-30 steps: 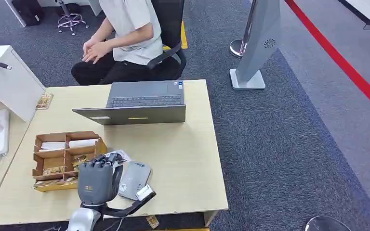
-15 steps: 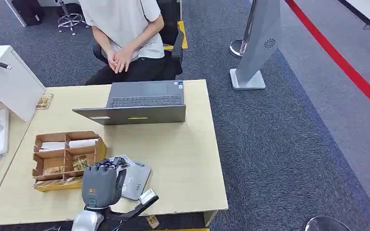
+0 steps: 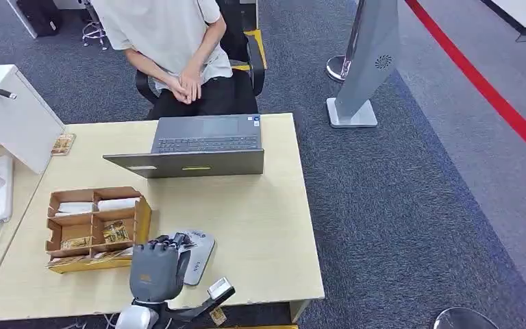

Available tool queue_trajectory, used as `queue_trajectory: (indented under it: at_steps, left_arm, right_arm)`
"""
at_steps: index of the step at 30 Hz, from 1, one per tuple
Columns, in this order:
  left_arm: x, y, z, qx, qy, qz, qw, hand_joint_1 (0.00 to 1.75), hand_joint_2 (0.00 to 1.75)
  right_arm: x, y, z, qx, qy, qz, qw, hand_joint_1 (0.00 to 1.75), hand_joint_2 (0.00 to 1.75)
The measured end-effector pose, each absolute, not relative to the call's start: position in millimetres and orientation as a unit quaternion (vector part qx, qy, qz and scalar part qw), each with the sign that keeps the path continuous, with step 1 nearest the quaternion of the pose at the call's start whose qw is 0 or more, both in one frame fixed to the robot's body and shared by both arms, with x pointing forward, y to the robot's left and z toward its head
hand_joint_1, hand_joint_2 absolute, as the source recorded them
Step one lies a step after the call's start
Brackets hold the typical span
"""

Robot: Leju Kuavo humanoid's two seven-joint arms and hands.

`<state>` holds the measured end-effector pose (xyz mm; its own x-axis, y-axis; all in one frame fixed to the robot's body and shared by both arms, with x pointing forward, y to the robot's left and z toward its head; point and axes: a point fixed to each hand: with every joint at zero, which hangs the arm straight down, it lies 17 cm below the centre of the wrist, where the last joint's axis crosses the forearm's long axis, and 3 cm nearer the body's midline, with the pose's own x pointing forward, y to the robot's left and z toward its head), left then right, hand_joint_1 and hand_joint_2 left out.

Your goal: Pass the card to the sensor for recognition and then transmit it.

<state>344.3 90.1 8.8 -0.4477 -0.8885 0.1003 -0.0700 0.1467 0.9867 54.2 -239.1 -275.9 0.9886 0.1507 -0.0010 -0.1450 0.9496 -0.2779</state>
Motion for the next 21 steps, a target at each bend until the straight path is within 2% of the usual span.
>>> queue_trajectory:
  at_steps: [21]
  left_arm:
    - [324.5, 80.0, -26.6, 0.335, -0.635, -0.561, 0.412, 1.75, 1.75]
  right_arm:
    - [53.7, -239.8, -275.8, -0.142, -0.009, 0.076, 0.987, 0.0, 0.0]
